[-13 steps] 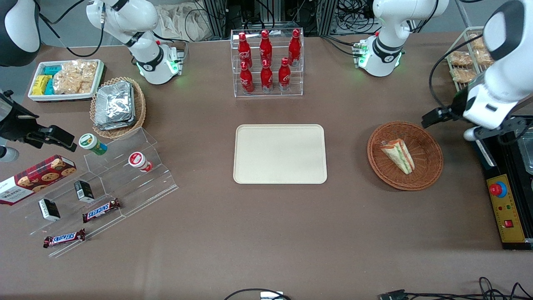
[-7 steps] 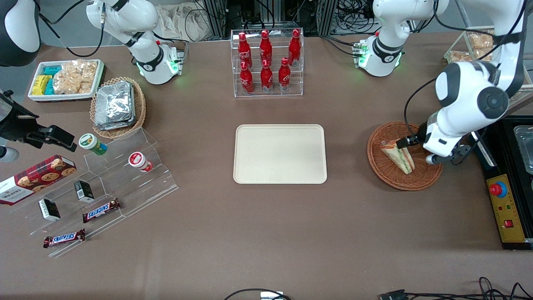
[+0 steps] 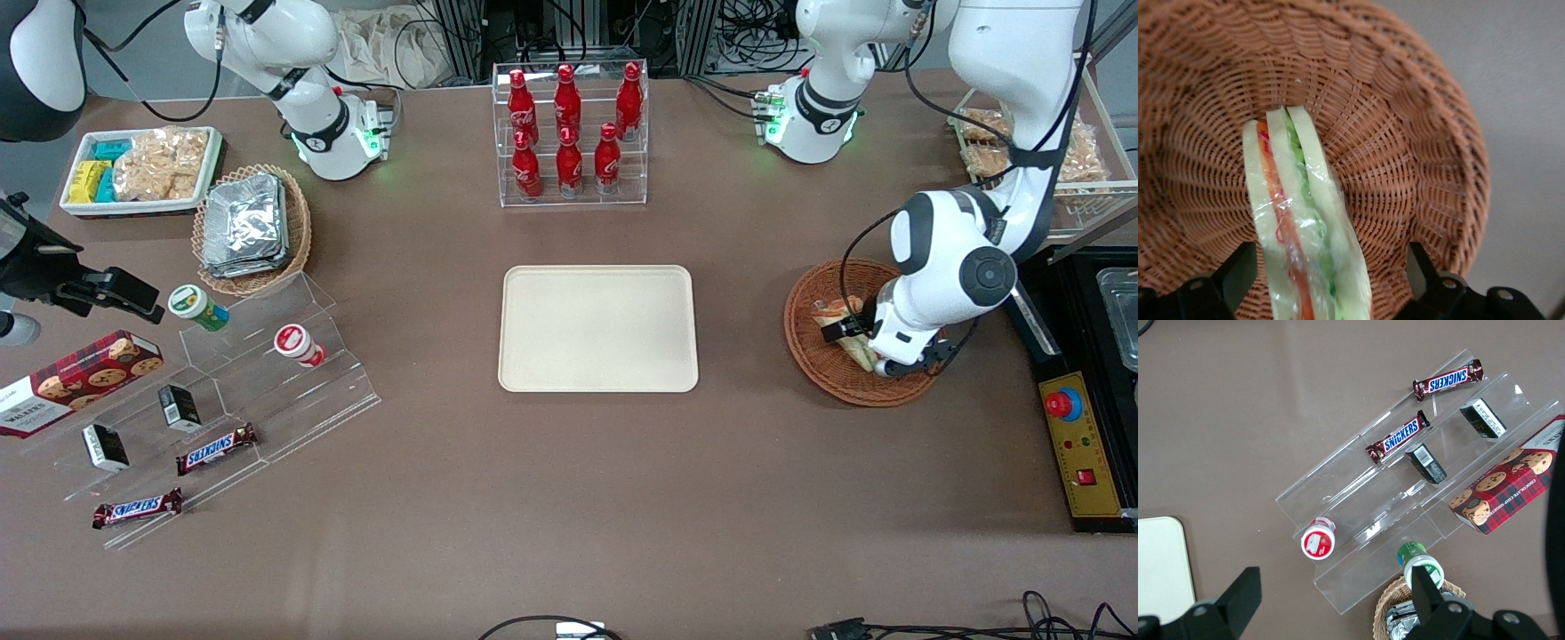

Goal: Place sandwich from basket to tray
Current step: 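Lower the left gripper and close it on the wrapped sandwich, then lift the sandwich out of the basket and carry it toward the tray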

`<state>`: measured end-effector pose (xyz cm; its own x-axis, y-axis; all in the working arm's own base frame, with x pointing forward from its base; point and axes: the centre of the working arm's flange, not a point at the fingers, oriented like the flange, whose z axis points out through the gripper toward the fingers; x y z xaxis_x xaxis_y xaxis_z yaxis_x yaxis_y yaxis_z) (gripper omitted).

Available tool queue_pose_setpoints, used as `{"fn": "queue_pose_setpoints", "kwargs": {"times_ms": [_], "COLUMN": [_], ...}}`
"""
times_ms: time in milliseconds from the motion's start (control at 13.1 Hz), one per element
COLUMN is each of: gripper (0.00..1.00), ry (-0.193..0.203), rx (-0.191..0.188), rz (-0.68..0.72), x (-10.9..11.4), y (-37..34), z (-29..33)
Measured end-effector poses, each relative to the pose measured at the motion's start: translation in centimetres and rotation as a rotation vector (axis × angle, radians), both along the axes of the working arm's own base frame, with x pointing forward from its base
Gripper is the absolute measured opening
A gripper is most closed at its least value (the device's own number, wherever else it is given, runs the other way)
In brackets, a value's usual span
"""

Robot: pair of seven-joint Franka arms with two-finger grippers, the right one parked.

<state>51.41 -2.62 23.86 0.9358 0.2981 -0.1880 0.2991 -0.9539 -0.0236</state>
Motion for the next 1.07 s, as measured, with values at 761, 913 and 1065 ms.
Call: {"fn": "queue_pose_setpoints", "kwargs": {"times_ms": [761, 913, 1065], "gripper": [0.43, 0.25, 0.24], "ry": [0.031, 0.058, 0.067], "rx": [0.000, -0.001, -0.004], "rz": [-0.002, -0.007, -0.013], "x": [-0.5, -0.5, -0.2], "y": [0.0, -0.2, -0.3], "z": [-0.2, 2.3, 8.3]}}
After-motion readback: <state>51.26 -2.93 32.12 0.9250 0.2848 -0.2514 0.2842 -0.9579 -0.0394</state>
